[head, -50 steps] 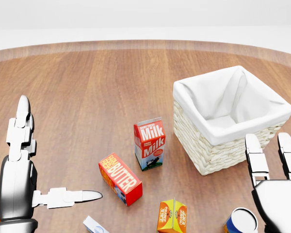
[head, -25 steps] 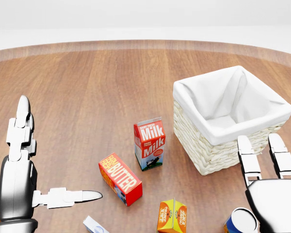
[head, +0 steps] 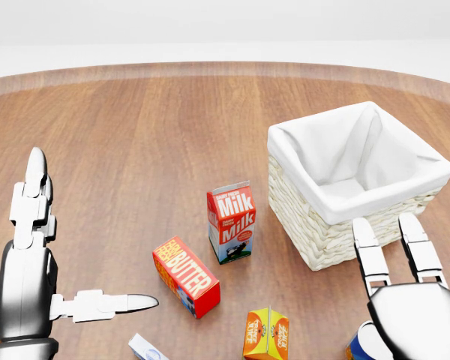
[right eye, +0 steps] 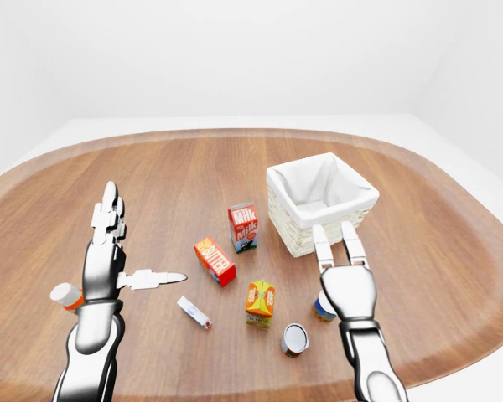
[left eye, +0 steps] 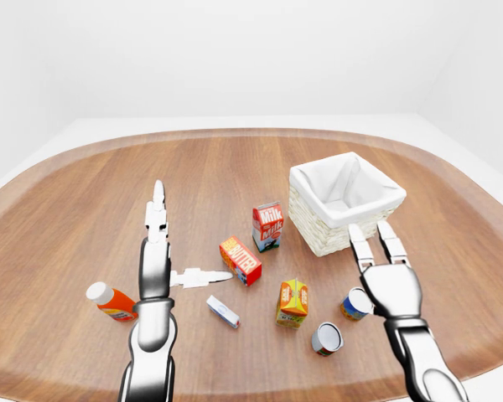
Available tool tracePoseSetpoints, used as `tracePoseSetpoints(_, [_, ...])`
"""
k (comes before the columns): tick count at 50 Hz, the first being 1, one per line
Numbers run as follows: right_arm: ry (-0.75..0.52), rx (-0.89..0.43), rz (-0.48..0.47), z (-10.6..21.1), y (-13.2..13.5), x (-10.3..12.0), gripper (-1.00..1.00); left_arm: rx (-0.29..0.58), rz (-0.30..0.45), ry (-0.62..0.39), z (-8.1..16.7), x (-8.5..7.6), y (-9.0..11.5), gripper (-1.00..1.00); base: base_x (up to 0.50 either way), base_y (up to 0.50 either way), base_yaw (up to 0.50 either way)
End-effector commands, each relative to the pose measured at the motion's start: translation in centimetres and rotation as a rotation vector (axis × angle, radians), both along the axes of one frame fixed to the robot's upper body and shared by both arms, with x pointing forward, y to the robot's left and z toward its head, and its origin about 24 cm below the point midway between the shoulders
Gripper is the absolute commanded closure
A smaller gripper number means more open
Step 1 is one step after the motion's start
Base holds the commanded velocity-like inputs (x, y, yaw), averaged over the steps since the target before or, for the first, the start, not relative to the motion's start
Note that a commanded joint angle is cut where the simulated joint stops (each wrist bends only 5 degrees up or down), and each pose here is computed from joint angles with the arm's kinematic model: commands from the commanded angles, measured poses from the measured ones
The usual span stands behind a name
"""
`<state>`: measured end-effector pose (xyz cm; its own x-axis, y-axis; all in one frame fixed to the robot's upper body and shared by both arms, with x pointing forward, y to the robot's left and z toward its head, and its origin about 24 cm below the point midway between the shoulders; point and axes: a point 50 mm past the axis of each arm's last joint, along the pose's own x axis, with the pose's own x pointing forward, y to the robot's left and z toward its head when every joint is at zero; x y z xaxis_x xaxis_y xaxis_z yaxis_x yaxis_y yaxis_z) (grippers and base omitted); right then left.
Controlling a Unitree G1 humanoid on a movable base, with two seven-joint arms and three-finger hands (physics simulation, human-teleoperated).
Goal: Pick up the alphabet soup and the tomato sauce, and put them in the basket.
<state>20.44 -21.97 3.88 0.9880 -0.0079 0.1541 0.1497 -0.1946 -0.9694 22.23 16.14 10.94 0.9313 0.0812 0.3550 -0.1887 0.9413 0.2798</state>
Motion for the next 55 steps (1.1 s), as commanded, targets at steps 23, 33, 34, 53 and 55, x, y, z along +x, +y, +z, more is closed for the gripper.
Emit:
tracePoseSetpoints(23, [0.024,-0.030,0.041,-1.5,0.4,0.0,-1.00,0.001,0.000,-0.003,0.1,0.0,0.0,-1.00,0.00,0.00,0.00])
tracePoseSetpoints(33, [0.032,-0.038,0.052,-2.0,0.5,0.1,-1.00,0.001,0.000,-0.003,0.1,0.0,0.0,-1.00,0.00,0.00,0.00])
tracePoseSetpoints(34, [0.032,-0.037,0.052,-2.0,0.4,0.2,-1.00,0.001,0.000,-0.003,0.1,0.0,0.0,-1.00,0.00,0.00,0.00])
tracePoseSetpoints(53, [0.052,-0.063,0.086,-3.6,0.6,0.6,-1.00,0.001,0.000,-0.003,0.1,0.0,0.0,-1.00,0.00,0.00,0.00])
tracePoseSetpoints(55, [0.055,-0.054,0.080,-3.4,0.5,0.7,-1.00,0.001,0.000,-0.003,0.1,0.0,0.0,-1.00,0.00,0.00,0.00])
